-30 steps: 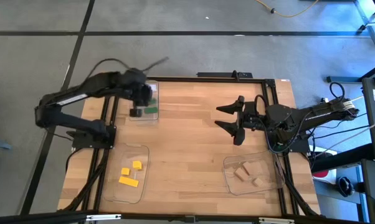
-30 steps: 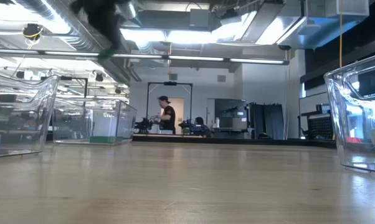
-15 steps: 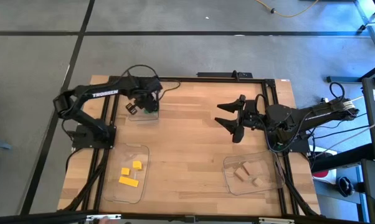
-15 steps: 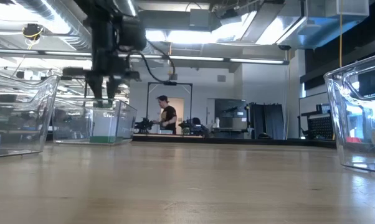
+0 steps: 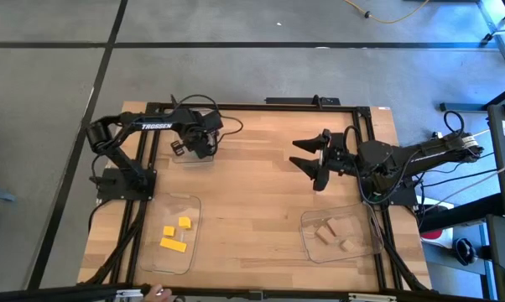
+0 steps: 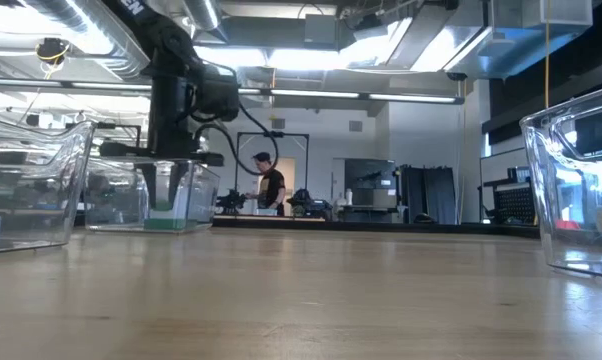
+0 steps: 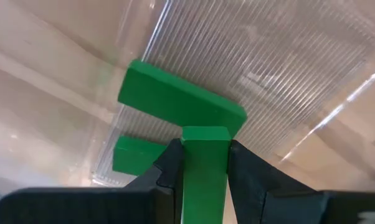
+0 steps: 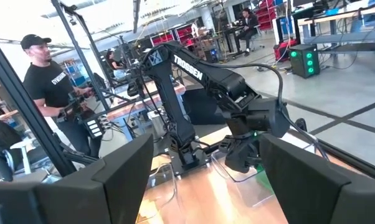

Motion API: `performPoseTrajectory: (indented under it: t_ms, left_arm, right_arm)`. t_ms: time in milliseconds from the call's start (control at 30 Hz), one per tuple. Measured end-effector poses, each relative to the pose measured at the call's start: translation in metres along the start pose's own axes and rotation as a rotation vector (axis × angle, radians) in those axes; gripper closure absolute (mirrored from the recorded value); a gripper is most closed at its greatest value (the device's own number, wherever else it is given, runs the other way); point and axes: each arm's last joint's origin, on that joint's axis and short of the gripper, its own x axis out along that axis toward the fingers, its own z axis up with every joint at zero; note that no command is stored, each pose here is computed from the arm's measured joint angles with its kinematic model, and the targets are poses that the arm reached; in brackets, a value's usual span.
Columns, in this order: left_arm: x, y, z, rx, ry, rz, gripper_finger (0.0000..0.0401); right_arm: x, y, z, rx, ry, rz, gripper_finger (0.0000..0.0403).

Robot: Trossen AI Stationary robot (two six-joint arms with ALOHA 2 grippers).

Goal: Sort & place blocks by color
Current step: Put the green block into the top left transparent bin, then return to Home Position

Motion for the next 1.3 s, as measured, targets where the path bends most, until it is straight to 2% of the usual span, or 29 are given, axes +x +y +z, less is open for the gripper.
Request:
performPoseTrajectory:
  t_ms: [100,233,367,567,700,833,967,1100,1167,1300]
  left_arm:
    - [0.0,0.001,0.002,-0.002,-0.013,0.005,0.032]
    - [0.0,0.002,0.002,-0.093,-0.028,0.024,0.028]
    - [0.0,0.005,0.002,-0.112,-0.024,0.049,0.0255]
    - [-0.004,0.009,0.002,-0.207,-0.01,0.072,0.0249]
    - [-0.013,0.015,0.003,-0.282,0.108,0.123,0.0248]
    - [-0.038,0.028,0.002,-0.436,0.134,0.204,0.0247]
    - [-0.094,0.039,-0.004,-0.75,-0.071,0.337,0.0248]
    - [-0.165,0.029,-0.014,-1.08,-0.466,0.434,0.0251]
    - [-0.196,0.014,-0.017,-1.171,-0.699,0.441,0.0251]
    - [-0.244,-0.023,-0.017,-1.215,-1.067,0.53,0.0252]
  right_arm:
    - [0.0,0.0,0.0,0.001,-0.004,-0.006,0.0108]
    - [0.0,0.0,0.001,0.001,-0.006,-0.005,0.0108]
    - [0.0,0.0,0.001,0.0,-0.006,-0.005,0.0108]
    - [0.0,0.0,0.001,0.0,-0.007,-0.005,0.0108]
    - [0.0,0.0,0.001,-0.001,-0.007,-0.005,0.0108]
    - [0.0,0.0,0.001,-0.004,-0.007,-0.005,0.0108]
    - [0.0,0.0,0.001,-0.021,-0.007,-0.004,0.0108]
    - [0.0,0.0,0.001,-0.027,-0.005,0.001,0.0108]
    - [0.0,0.001,0.001,-0.026,-0.002,0.014,0.0108]
    - [0.0,0.002,0.0,-0.028,0.011,0.052,0.0108]
